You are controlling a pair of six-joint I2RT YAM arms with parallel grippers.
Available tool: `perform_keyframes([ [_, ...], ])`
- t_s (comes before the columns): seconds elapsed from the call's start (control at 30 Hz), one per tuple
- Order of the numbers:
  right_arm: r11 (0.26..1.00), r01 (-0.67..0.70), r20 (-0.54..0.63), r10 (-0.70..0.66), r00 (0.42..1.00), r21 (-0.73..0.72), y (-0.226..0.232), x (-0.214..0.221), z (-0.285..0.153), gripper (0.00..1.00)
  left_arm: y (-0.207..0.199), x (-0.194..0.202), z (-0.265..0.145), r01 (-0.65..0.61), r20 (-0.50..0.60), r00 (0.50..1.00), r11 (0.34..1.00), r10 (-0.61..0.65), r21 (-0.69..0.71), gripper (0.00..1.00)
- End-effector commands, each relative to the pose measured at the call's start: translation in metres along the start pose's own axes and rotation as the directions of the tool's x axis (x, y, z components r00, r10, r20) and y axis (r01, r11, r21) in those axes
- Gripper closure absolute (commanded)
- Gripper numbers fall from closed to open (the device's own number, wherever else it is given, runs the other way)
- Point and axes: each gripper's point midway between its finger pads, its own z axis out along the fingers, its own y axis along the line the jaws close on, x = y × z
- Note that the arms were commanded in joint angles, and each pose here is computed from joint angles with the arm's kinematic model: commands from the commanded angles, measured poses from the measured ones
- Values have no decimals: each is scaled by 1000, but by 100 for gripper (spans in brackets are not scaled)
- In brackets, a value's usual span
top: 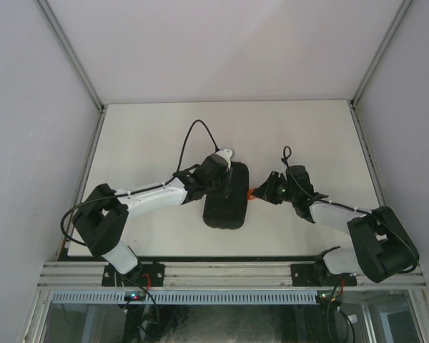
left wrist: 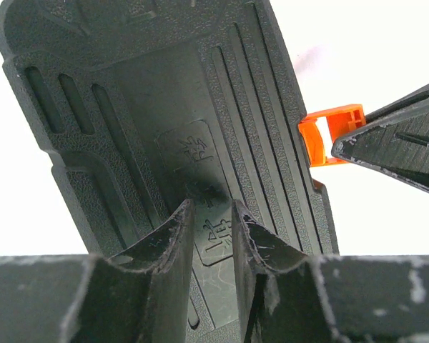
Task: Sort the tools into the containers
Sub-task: Close the storage box at the center of the board.
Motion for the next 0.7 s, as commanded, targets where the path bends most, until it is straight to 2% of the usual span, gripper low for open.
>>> perform_keyframes([
  [0.0,978,108,86,-94,992,-176,63,-28,-6,82,7,84,3,-18,-290,957,1000,13,-14,69],
  [0.37,967,96,68,-82,994,-237,79,-23,-1,75,6,85,5,-21,-295,955,1000,17,-12,70],
  [0.67,961,79,41,-70,997,-267,83,-16,6,74,4,85,6,-22,-296,955,1000,18,-8,70],
])
